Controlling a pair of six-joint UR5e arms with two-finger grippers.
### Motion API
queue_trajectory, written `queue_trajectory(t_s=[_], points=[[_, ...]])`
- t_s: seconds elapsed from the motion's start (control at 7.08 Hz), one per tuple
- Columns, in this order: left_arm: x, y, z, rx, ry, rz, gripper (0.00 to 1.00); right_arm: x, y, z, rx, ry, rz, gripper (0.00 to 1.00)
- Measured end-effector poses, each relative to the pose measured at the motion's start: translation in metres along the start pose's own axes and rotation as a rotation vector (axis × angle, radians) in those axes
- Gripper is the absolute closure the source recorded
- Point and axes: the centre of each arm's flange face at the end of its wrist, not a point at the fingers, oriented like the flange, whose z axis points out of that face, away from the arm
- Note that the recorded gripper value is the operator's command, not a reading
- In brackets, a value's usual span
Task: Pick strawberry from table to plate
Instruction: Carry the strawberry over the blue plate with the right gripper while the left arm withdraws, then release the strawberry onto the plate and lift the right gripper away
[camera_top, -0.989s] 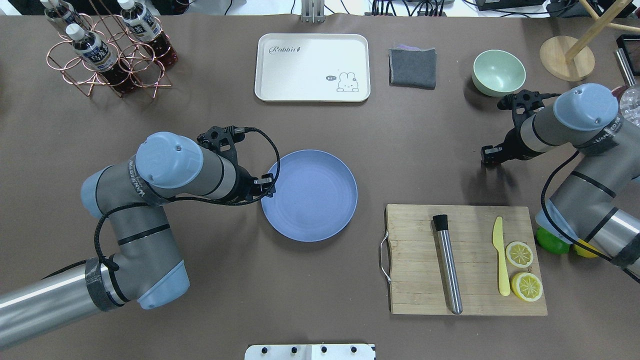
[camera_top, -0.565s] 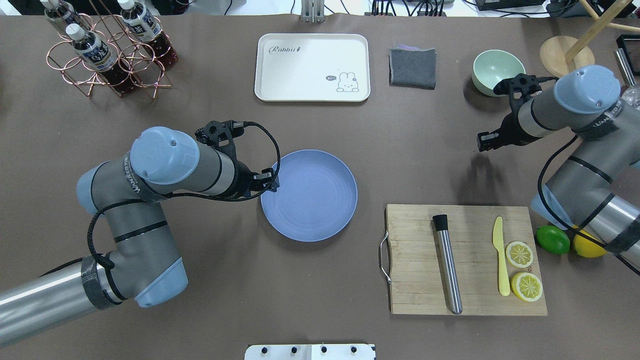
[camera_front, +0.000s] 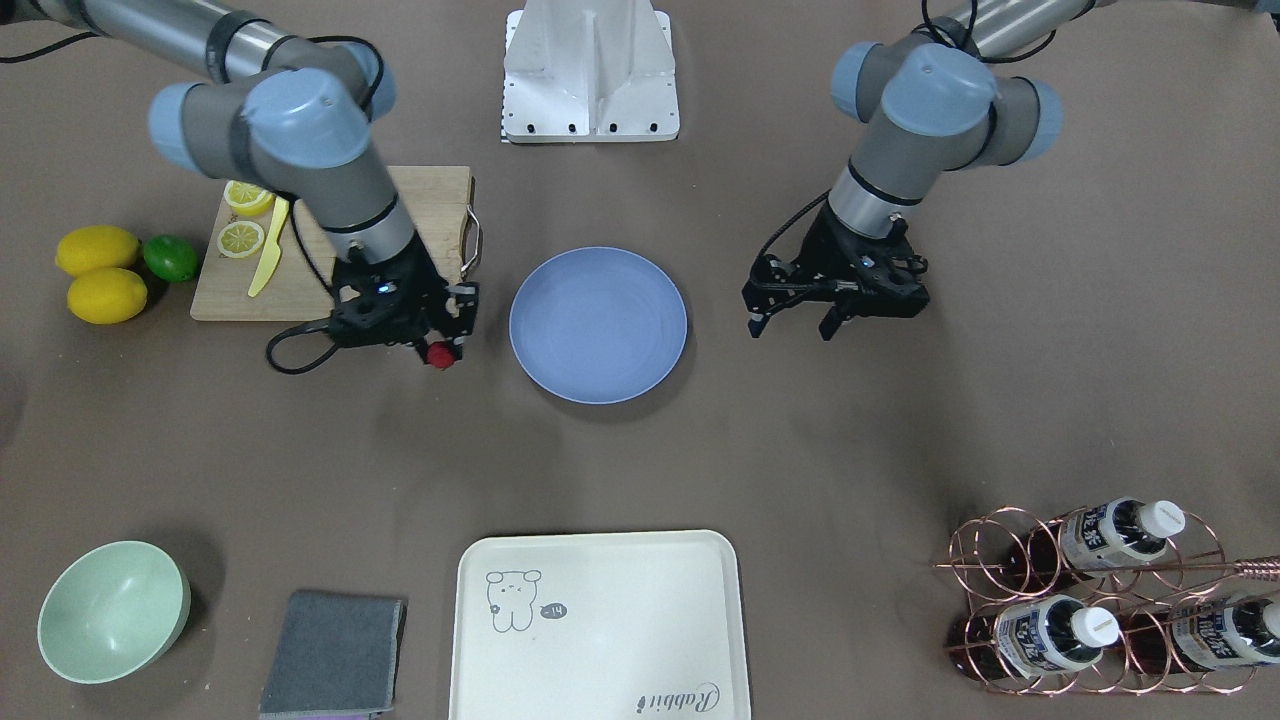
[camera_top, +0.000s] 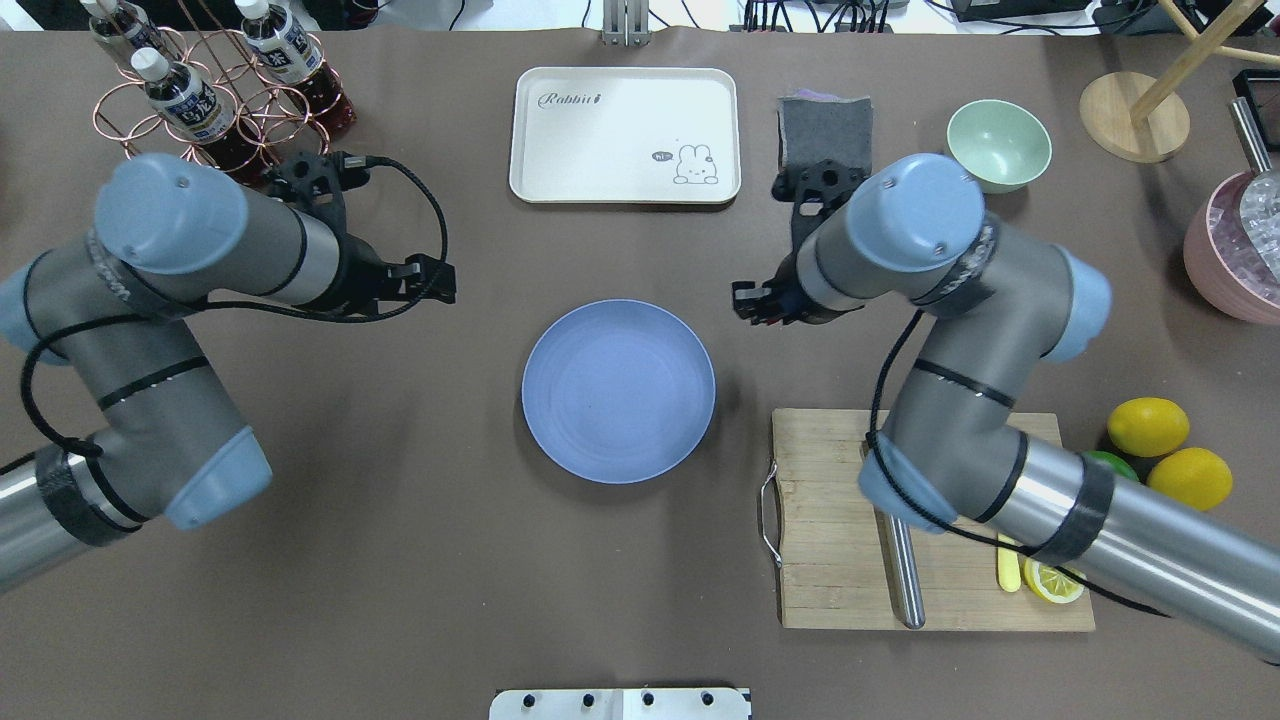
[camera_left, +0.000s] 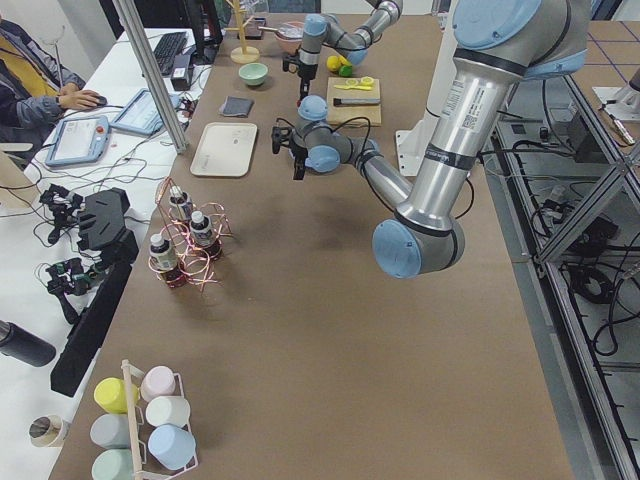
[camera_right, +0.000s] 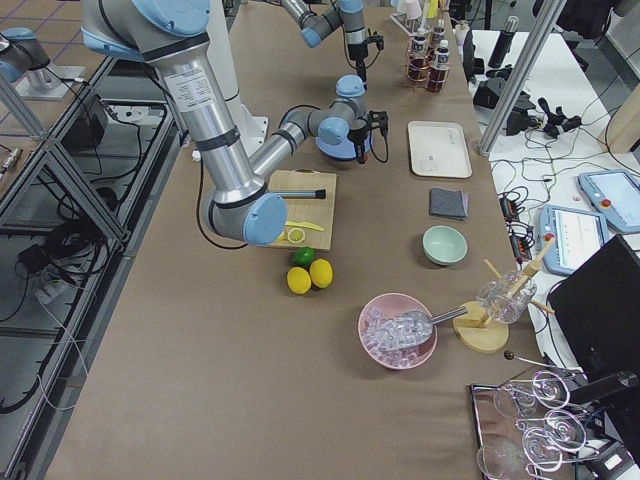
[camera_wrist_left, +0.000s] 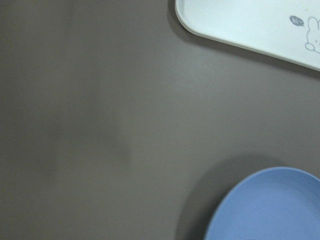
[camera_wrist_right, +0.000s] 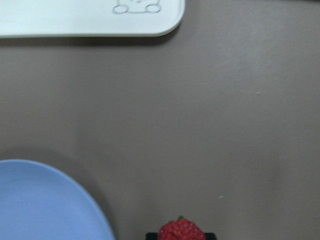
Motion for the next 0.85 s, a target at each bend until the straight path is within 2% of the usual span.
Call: queue_trajectory(t_s=[0.28, 0.71, 0.85], points=[[-0.073, -0.038, -0.028, -0.014, -0.036, 0.086, 0.03, -0.089, 0.055, 0.018, 0.014, 0.012, 0.022, 1.00], [-0.119, -0.056, -0.051, -0.029, -0.042, 0.113, 0.03, -0.119, 0.081, 0.050, 0.003, 0.045, 0.037, 1.00], [-0.125, -0.055, -0.051, -0.033, -0.045, 0.110, 0.03, -0.120, 0.082, 0.055, 0.004, 0.044, 0.035, 0.64]])
